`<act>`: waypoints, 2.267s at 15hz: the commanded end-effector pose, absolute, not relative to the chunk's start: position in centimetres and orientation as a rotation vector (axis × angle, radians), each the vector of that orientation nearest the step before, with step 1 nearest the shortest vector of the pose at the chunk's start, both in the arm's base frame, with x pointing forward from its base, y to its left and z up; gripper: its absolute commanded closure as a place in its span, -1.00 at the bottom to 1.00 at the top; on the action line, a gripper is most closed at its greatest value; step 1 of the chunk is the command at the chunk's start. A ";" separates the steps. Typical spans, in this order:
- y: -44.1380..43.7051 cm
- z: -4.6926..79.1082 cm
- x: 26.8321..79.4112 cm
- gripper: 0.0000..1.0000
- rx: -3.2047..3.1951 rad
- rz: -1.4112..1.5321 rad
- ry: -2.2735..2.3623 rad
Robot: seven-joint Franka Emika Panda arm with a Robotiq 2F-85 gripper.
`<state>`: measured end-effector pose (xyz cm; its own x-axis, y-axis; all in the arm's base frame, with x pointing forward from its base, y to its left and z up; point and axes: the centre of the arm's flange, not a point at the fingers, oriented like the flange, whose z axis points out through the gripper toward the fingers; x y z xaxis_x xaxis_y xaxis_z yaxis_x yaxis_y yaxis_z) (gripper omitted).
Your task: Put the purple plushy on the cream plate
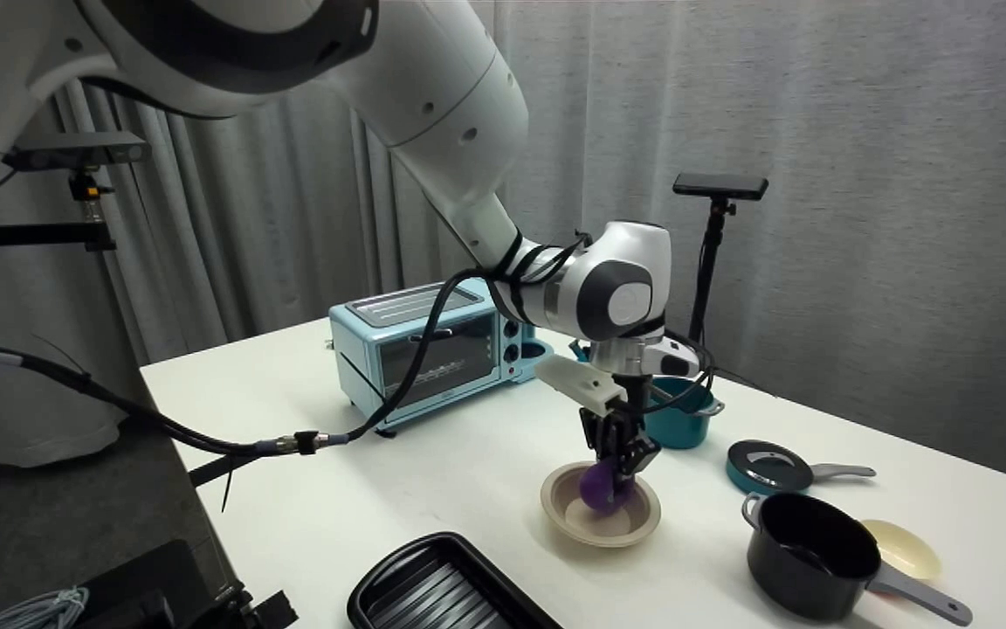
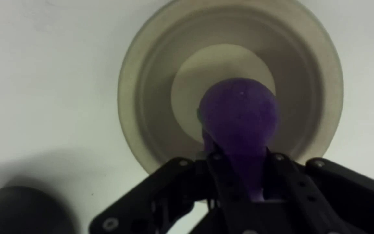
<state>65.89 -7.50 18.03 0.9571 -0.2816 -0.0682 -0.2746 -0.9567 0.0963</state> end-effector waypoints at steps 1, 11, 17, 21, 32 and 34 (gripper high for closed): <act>-6.3 17.7 67.1 0.05 3.027 -0.165 -0.403; -1.6 21.8 65.0 -1.00 3.066 -0.069 -0.304; -1.1 25.0 62.9 -1.00 3.070 0.012 -0.301; -1.7 25.0 64.1 -1.00 3.068 -0.005 -0.312; -1.8 25.2 63.8 -1.00 3.068 -0.004 -0.315; -1.8 25.2 63.8 -1.00 3.068 -0.004 -0.315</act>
<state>63.79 -1.82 25.24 0.9791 -0.2032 0.0032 -0.2030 -0.9775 0.0575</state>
